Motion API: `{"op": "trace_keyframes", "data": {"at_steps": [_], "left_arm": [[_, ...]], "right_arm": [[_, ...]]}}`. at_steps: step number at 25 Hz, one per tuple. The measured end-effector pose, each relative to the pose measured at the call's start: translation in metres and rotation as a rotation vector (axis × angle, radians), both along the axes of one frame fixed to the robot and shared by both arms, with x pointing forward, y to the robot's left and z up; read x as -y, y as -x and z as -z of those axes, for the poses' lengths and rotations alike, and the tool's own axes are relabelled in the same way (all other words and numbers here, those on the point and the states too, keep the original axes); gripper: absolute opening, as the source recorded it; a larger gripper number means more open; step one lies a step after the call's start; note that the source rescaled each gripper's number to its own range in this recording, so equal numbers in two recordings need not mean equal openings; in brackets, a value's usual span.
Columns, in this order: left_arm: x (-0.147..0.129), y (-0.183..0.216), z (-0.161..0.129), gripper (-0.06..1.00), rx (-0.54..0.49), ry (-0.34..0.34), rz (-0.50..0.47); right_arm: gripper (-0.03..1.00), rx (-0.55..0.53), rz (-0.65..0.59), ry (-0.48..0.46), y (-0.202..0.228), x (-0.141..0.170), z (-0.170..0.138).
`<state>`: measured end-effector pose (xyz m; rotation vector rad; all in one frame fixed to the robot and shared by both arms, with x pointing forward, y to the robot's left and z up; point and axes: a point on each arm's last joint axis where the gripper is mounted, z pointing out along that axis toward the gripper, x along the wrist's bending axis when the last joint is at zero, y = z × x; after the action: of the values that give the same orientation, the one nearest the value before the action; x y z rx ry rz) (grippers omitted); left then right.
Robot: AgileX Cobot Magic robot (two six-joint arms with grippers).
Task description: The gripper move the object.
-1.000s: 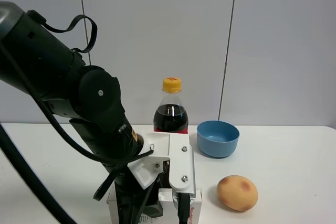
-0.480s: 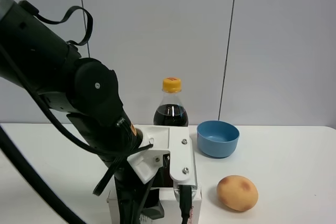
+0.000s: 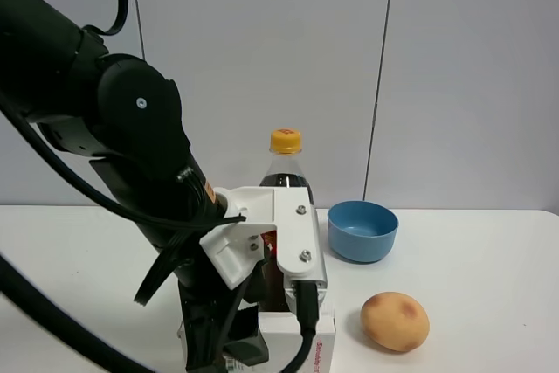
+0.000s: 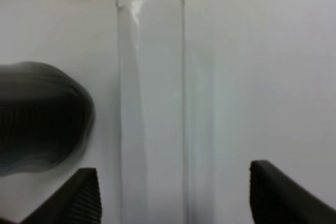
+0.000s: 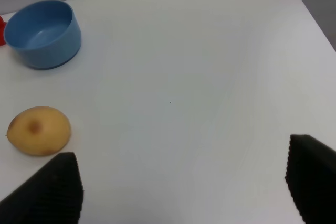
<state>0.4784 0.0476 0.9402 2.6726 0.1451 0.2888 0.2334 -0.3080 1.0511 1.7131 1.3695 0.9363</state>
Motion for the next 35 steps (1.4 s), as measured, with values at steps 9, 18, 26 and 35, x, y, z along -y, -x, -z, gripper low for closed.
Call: {"op": "trace_keyframes", "data": {"at_steps": [9,18,26,35], "left_arm": [[-0.006,0.008,-0.023,0.62,-0.003,0.011,0.022],[-0.042,0.008,-0.097,0.72,0.152,0.148,-0.069],[-0.134,0.014,-0.178,0.85,0.304,0.299,-0.556],[-0.222,0.07,-0.2,0.85,0.132,0.236,-1.157]], "right_arm": [[1.0,0.0,0.0,0.0,0.0,0.0,0.0],[1.0,0.0,0.0,0.0,0.0,0.0,0.0],[1.0,0.0,0.0,0.0,0.0,0.0,0.0],[1.0,0.0,0.0,0.0,0.0,0.0,0.0]]}}
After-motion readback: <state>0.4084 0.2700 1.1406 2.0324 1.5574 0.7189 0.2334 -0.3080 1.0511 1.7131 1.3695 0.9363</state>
